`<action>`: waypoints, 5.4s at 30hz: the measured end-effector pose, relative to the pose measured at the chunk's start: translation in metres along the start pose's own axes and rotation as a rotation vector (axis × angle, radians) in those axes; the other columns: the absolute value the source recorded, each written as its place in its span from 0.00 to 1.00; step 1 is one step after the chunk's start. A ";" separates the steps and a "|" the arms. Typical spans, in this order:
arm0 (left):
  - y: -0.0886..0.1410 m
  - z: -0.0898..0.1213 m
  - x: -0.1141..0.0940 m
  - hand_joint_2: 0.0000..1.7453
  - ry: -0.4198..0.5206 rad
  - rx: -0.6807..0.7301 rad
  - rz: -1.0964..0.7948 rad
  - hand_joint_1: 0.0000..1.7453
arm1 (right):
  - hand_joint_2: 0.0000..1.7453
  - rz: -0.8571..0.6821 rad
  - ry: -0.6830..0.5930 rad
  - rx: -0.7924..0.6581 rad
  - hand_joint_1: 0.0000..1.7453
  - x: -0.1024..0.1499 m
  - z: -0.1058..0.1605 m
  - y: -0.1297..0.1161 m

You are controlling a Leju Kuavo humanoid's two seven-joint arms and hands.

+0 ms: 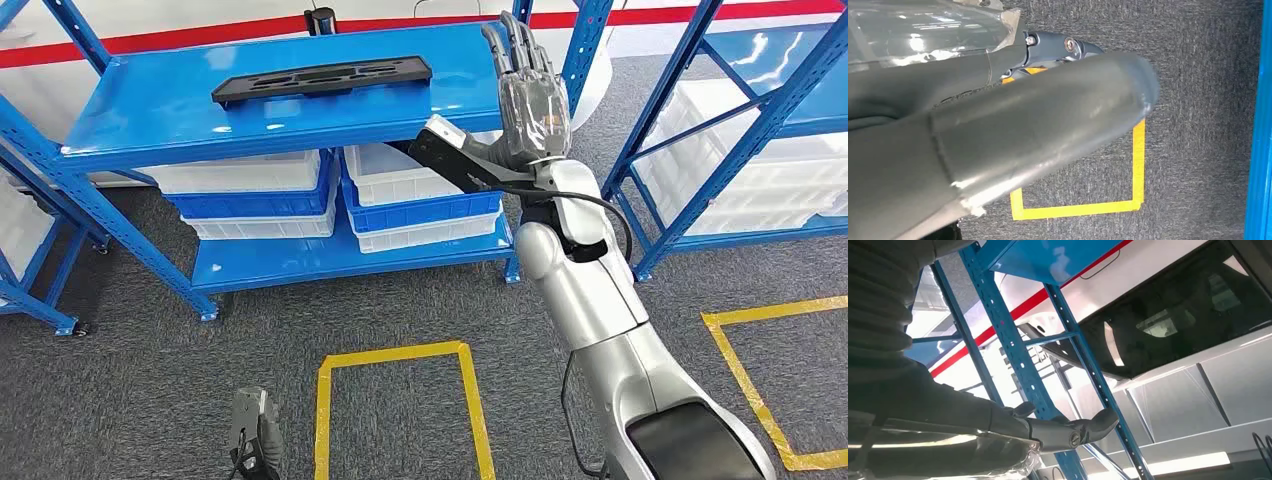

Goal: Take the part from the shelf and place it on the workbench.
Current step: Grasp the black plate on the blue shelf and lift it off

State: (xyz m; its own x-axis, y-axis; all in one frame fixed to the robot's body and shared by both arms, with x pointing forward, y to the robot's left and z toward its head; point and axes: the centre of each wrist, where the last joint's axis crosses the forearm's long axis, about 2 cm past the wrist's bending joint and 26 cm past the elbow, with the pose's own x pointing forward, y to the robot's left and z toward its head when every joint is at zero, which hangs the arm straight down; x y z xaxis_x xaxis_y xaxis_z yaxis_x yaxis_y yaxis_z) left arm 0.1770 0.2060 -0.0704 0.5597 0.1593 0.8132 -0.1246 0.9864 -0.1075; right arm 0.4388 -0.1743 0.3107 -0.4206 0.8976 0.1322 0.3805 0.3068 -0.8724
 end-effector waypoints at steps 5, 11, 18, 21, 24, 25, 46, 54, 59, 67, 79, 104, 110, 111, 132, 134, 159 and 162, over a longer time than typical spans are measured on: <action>0.000 0.000 0.000 0.00 0.004 0.013 0.007 0.00 | 1.00 0.001 -0.001 0.016 0.00 0.000 0.000 0.005; 0.001 -0.001 0.001 0.00 -0.005 0.038 0.030 0.00 | 1.00 -0.006 -0.042 0.010 0.00 0.010 -0.016 0.000; 0.001 -0.001 0.001 0.00 -0.007 0.048 0.040 0.00 | 1.00 -0.008 -0.052 0.017 0.00 0.014 -0.019 0.001; 0.001 -0.001 0.001 0.00 -0.007 0.049 0.041 0.00 | 1.00 -0.008 -0.053 0.016 0.00 0.014 -0.019 0.001; 0.001 0.000 0.000 0.00 -0.005 0.066 0.059 0.00 | 1.00 -0.010 -0.062 0.026 0.00 0.016 -0.021 0.005; 0.002 0.000 0.000 0.00 -0.003 0.075 0.069 0.00 | 1.00 -0.012 -0.070 0.034 0.00 0.019 -0.023 0.008; 0.006 0.001 -0.003 0.00 -0.004 0.118 0.101 0.00 | 1.00 -0.020 -0.072 0.056 0.00 0.034 -0.018 0.021; 0.007 0.002 -0.003 0.00 -0.004 0.127 0.110 0.00 | 1.00 0.008 -0.046 0.077 0.00 0.028 0.001 0.029; 0.008 0.001 -0.002 0.00 -0.007 0.129 0.105 0.00 | 1.00 0.010 -0.044 0.061 0.00 0.028 0.004 0.025; 0.008 0.001 -0.003 0.00 0.005 0.120 0.096 0.00 | 1.00 0.014 -0.018 0.077 0.00 0.022 0.013 0.029; 0.001 0.000 -0.001 0.00 0.005 0.087 0.081 0.00 | 1.00 0.028 -0.007 0.067 0.00 0.017 0.017 0.023; -0.007 -0.001 0.002 0.00 0.009 0.037 0.071 0.00 | 1.00 0.040 0.010 0.083 0.00 0.013 0.022 0.022; -0.009 -0.002 0.004 0.00 0.004 0.027 0.069 0.00 | 1.00 0.037 0.012 0.083 0.00 0.012 0.021 0.021; -0.010 -0.001 0.004 0.00 0.005 0.026 0.068 0.00 | 1.00 0.037 0.014 0.087 0.00 0.011 0.022 0.022; -0.009 0.001 0.001 0.00 0.006 0.073 0.076 0.00 | 1.00 0.023 0.000 0.095 0.00 0.017 0.018 0.023; -0.009 0.001 0.000 0.00 0.006 0.074 0.080 0.00 | 1.00 0.023 -0.002 0.096 0.00 0.018 0.017 0.023; 0.015 0.014 -0.020 0.00 0.265 0.259 -0.130 0.00 | 1.00 0.018 -0.126 0.144 0.00 0.065 0.026 0.034; 0.022 0.016 -0.023 0.00 0.332 0.316 -0.147 0.00 | 1.00 0.012 -0.226 0.186 0.00 0.094 0.032 0.041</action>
State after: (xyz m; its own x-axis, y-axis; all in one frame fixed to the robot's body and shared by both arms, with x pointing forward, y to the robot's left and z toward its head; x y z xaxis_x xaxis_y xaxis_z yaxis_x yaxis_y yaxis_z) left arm 0.1480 0.2232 -0.0821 0.8148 0.0743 0.5750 -0.2388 0.9468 0.2160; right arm 0.3884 -0.0876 0.2727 -0.5976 0.8012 0.0310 0.2381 0.2143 -0.9473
